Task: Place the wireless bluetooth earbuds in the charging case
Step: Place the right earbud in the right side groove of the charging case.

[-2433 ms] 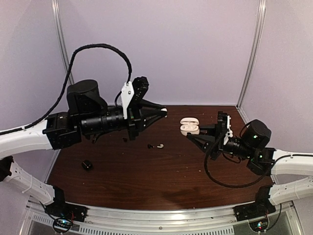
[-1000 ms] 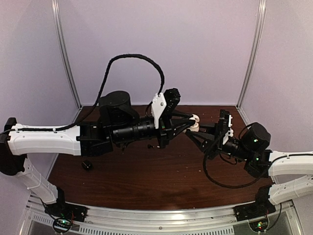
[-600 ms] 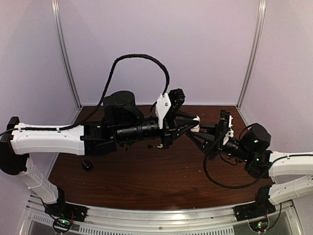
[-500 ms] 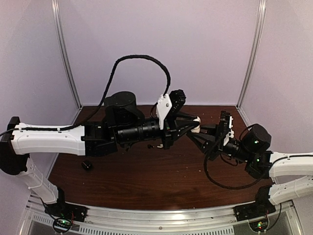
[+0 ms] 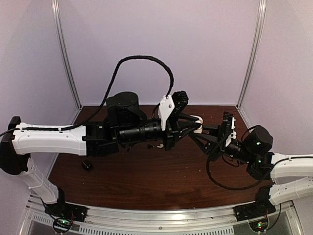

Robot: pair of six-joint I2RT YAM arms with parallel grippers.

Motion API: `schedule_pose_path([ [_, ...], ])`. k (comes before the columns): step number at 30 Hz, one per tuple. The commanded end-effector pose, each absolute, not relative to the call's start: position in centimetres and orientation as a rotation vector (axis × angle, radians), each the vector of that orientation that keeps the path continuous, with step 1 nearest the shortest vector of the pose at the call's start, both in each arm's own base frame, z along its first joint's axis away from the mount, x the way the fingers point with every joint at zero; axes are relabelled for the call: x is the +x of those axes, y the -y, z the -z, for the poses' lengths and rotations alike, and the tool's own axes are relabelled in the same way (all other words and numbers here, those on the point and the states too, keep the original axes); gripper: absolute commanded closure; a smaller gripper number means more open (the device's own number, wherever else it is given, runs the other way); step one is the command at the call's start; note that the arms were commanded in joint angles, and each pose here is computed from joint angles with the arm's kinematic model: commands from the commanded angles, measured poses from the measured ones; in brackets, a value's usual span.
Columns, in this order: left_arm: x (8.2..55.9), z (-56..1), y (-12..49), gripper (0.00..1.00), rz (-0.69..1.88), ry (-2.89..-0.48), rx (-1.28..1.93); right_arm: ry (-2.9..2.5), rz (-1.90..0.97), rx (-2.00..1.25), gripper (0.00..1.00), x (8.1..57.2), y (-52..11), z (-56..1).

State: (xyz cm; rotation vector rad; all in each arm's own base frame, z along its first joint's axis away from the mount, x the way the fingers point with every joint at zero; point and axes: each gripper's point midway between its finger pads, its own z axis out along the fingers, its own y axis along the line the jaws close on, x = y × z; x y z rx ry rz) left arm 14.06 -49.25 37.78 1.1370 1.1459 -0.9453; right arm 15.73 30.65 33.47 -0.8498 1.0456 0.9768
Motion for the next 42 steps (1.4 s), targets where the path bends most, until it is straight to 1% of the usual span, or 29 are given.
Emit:
schedule_pose_path([
  [1,14.4,-36.9,50.0,0.89,0.928,-1.194,1.163,-0.946,-1.009,-0.836,1.0,14.4,-30.0,-35.6],
  [9,15.1,-36.4,49.9,0.8,0.883,-1.243,1.167,-0.95,-1.006,-0.83,1.0,14.4,-29.8,-35.5],
  [12,15.9,-36.9,49.4,0.74,0.844,-1.259,1.126,-0.962,-1.002,-0.815,1.0,14.6,-29.7,-35.3],
  [14,16.0,-37.3,49.1,0.73,0.833,-1.255,1.113,-0.963,-1.005,-0.805,1.0,14.6,-29.5,-35.3],
  [19,15.8,-37.1,49.0,0.6,0.83,-1.248,1.13,-0.971,-1.003,-0.796,1.0,14.8,-29.5,-35.1],
  [22,15.5,-37.3,48.7,0.55,0.838,-1.24,1.141,-0.986,-1.016,-0.779,1.0,14.9,-29.3,-34.9],
  [31,14.4,-38.0,46.4,0.5,0.862,-1.205,1.13,-1.053,-1.018,-0.731,1.0,15.7,-28.8,-33.8],
  [37,17.4,-37.6,44.2,0.48,0.74,-1.307,1.059,-1.097,-1.041,-0.681,1.0,16.4,-27.9,-33.4],
  [42,22.5,-36.4,41.0,0.46,0.658,-1.447,0.977,-1.116,-1.04,-0.643,1.0,16.6,-26.8,-33.4],
])
